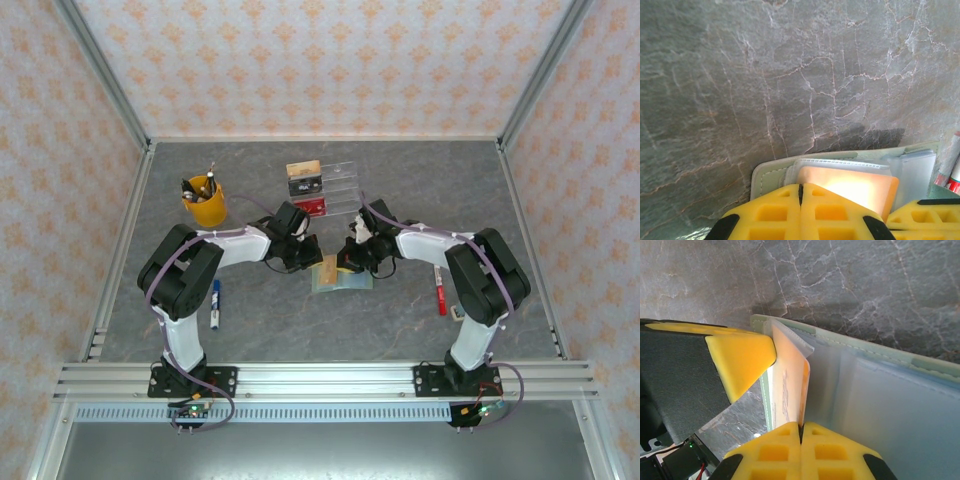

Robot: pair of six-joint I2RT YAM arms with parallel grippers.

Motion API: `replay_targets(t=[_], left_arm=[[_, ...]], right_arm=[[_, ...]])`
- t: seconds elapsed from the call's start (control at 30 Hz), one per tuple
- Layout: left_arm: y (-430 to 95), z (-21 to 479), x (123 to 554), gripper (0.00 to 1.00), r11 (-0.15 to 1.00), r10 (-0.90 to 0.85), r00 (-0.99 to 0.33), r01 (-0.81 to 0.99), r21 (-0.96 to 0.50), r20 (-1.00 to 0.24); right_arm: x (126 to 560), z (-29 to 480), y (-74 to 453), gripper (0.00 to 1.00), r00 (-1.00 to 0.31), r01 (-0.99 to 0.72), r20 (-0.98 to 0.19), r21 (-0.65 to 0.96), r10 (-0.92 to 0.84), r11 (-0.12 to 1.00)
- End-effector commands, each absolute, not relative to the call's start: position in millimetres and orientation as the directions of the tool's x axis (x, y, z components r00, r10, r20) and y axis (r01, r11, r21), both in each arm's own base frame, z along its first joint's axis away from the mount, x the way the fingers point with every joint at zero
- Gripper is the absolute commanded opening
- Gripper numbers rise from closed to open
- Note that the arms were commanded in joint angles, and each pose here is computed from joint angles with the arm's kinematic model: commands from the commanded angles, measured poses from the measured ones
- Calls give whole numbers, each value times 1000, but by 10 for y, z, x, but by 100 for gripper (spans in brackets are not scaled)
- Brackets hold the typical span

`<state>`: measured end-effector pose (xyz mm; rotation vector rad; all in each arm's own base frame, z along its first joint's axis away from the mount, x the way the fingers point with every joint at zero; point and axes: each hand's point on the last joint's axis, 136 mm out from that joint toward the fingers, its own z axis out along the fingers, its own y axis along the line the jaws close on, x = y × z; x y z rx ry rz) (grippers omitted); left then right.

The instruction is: Take the credit cards out of the card holder

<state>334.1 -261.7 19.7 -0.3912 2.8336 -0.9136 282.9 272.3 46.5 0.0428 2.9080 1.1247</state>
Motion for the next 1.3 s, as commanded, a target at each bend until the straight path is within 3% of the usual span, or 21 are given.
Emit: replay_targets(t=[0.0,0.77,1.27], left_arm=[[-2213,-275,3108,0,867,-312,-950,-280,-412,-11],[-2155,-291,3090,0,867,-313,-950,-287,-408,3],[-2392,199,3245,1,811,-282,-958,-205,-548,-60]], right_arm=[[2818,567,2757,3,-999,-24,-42,682,6,731],[2670,425,2519,2,-1000,-6,-14,636,3,772],[2728,482,2515,0,-999,-7,-40,643,24,766]])
